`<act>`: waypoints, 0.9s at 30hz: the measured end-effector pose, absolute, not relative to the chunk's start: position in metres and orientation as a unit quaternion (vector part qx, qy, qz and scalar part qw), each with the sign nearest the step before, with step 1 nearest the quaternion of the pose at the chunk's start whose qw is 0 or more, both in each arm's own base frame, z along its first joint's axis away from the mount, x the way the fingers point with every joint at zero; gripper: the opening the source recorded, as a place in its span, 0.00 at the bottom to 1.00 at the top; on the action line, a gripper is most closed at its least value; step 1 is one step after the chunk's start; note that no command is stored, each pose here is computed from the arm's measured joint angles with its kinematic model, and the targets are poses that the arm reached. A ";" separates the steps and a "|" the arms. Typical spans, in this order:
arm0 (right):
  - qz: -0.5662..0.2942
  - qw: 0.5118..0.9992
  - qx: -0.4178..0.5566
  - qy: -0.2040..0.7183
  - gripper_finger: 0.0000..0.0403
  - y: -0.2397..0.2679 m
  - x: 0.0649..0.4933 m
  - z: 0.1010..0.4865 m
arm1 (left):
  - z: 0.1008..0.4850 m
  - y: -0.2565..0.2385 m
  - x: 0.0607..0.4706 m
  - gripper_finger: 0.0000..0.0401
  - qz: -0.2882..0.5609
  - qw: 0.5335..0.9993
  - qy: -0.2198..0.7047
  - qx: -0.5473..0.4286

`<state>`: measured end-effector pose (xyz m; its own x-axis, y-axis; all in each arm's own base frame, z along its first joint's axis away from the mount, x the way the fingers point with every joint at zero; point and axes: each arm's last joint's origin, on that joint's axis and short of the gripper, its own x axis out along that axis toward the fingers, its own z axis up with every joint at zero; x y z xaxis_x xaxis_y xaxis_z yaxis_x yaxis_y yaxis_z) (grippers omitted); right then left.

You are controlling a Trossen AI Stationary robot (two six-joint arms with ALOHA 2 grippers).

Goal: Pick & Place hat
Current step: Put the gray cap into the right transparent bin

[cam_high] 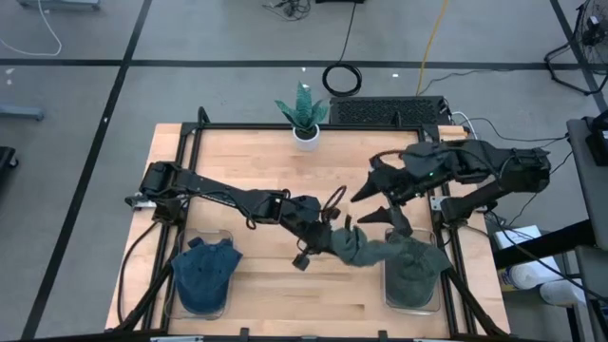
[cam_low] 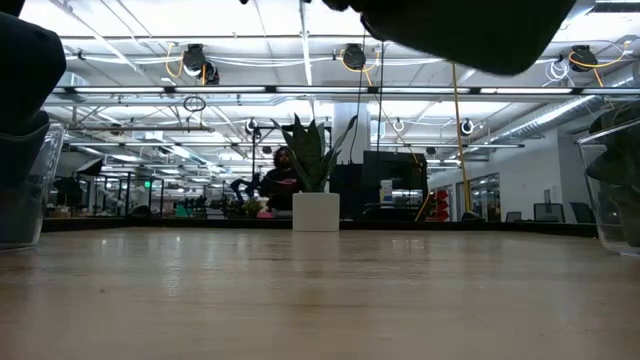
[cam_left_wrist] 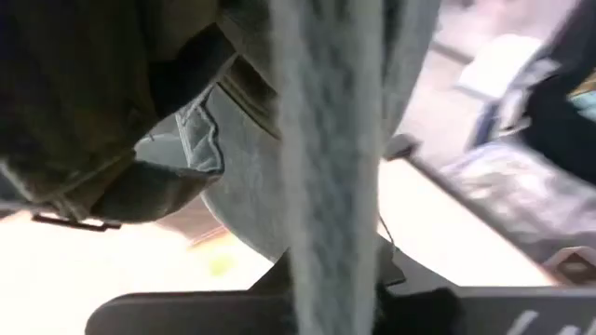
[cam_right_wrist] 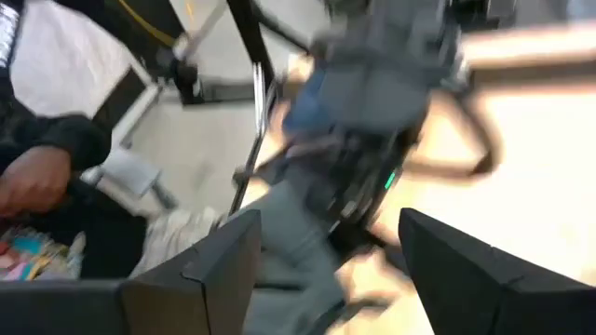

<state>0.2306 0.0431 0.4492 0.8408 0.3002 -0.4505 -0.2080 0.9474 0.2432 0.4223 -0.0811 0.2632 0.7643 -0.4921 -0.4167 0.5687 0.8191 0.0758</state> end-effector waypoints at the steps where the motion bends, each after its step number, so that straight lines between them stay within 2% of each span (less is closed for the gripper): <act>1: 0.132 0.948 0.103 0.269 0.59 0.046 0.232 0.450 | 0.263 -0.079 0.423 0.03 -0.271 0.936 0.196 0.108; 11: 0.124 0.904 0.135 0.385 0.59 0.062 0.229 0.441 | 0.252 -0.068 0.420 0.03 -0.158 0.935 0.265 0.176; 17: 0.090 0.890 0.133 0.427 0.59 0.065 0.225 0.432 | 0.251 -0.067 0.419 0.03 -0.137 0.933 0.278 0.183; 27: 0.091 0.858 0.152 0.482 0.59 0.084 0.229 0.410 | 0.251 -0.065 0.418 0.02 -0.127 0.930 0.286 0.194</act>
<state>0.2287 0.0841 0.4097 0.5193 0.3022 -0.7994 -0.0099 0.9374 0.3480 0.4175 -0.0649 0.2515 0.8043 -0.1254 -0.5808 0.3476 0.8921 0.2888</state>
